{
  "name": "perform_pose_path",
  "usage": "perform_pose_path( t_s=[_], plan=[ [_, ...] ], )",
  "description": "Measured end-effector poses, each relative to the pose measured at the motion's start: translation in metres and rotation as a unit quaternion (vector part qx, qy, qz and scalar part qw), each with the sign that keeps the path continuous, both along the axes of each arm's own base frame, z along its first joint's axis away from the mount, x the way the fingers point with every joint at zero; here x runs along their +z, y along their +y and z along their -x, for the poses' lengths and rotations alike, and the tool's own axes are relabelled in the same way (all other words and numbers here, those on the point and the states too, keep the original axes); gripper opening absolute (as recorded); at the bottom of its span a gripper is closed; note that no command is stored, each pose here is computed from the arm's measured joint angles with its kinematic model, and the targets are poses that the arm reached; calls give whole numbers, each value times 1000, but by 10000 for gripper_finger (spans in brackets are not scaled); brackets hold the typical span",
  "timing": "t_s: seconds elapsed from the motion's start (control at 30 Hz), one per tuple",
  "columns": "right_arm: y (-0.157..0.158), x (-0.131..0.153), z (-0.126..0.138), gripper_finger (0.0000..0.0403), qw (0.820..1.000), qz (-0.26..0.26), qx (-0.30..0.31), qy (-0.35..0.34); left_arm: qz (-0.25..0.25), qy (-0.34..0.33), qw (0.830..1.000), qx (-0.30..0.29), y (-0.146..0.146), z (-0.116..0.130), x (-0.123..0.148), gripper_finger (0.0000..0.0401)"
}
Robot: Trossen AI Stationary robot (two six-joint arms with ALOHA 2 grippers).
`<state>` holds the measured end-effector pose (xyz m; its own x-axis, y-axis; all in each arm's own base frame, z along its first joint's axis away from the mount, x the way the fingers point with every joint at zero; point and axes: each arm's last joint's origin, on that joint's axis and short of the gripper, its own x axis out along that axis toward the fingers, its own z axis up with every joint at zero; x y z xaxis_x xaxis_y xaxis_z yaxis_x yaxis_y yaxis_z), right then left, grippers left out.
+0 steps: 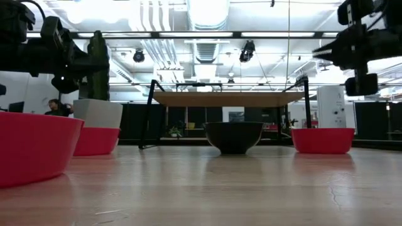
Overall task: Pick & Place Mini bowls
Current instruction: Put the top right red bowl on the shelf
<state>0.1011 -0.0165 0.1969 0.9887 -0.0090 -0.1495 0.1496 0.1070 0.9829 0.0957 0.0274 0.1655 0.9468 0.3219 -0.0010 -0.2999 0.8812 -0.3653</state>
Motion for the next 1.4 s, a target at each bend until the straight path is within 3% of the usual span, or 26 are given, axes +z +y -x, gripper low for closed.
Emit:
perform_pose_path(
  t_s=[0.1, 0.33, 0.53, 0.9, 1.4],
  plan=[
    [-1, 11, -1, 50, 998, 11, -5, 68, 0, 0, 1000, 0, 0, 0, 0, 9],
    [-3, 39, -7, 120, 981, -19, -21, 191, 0, 0, 1000, 0, 0, 0, 0, 9],
    [-5, 37, -7, 156, 923, -45, -46, 380, 0, 0, 1000, 0, 0, 0, 0, 9],
    [-11, 7, -25, 135, 862, -34, -61, 502, 0, 0, 1000, 0, 0, 0, 0, 9],
    [-17, -15, -40, 99, 816, -4, -67, 574, 0, 0, 1000, 0, 0, 0, 0, 9]
  ],
)
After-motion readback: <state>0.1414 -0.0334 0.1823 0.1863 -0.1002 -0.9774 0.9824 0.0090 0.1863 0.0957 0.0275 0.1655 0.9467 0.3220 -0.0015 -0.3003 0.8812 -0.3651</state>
